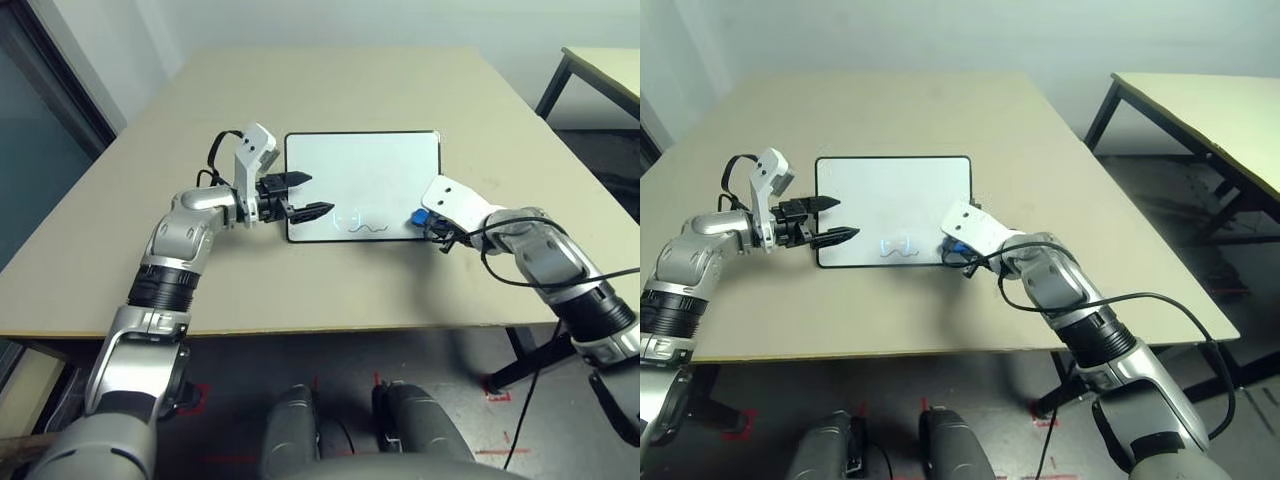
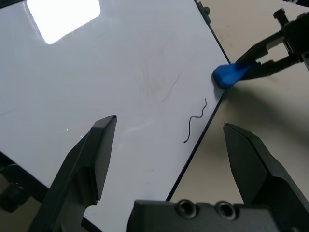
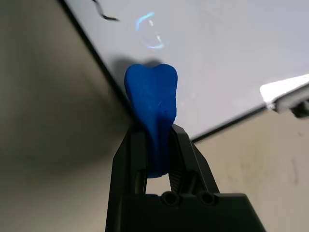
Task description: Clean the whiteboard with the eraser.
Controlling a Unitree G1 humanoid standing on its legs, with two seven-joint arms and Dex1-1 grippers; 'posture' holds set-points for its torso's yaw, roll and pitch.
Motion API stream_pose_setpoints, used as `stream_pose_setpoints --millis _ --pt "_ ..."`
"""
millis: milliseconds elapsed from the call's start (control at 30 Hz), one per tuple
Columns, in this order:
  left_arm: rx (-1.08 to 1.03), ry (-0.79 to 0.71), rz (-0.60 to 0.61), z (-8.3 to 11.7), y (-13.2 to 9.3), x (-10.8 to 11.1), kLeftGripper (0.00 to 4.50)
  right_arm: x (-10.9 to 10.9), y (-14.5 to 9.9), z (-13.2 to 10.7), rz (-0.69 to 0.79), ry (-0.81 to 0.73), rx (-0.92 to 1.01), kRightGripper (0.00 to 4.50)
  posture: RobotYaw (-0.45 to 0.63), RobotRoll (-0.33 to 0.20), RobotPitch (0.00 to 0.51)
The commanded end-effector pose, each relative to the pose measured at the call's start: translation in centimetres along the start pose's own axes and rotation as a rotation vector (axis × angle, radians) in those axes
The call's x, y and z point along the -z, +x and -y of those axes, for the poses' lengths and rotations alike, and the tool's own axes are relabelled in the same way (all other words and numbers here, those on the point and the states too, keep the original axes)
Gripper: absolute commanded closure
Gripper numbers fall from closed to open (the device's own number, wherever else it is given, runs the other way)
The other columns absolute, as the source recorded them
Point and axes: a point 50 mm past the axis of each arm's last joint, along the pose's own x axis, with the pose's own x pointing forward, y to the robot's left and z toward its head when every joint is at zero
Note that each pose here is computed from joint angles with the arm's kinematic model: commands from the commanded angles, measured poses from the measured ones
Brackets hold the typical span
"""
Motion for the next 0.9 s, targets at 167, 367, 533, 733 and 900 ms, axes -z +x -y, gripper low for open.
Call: stream_pose_setpoints --millis 167,367,533,733,900 --pt "0.01 0.006 -0.024 0.6 0.2 0.1 0.0 -2.2 1.2 -1.0 0.037 -0.078 -0.024 3.94 -0.09 0.0 0.101" --pt "0.011 -0.005 -0.016 1.1 0.4 0.2 0.0 -4.0 2.3 -0.5 0.054 -0.111 0.003 3.94 -0.07 0.0 0.103" --pt "0.008 -0.014 -0.019 1.2 0.3 0.4 0.0 -2.9 2.4 0.0 0.003 -0.137 0.011 3.94 -0.07 0.0 0.107" --pt "0.01 -0.018 -0.02 1.2 0.4 0.4 0.0 -1.5 1.7 -0.5 -0.025 -0.148 -0.02 3.94 -0.09 0.0 0.112" --pt "0.013 -0.018 -0.016 1.2 0.7 0.3 0.0 -1.0 1.8 -1.7 -0.033 -0.148 -0.047 3.94 -0.09 0.0 0.113"
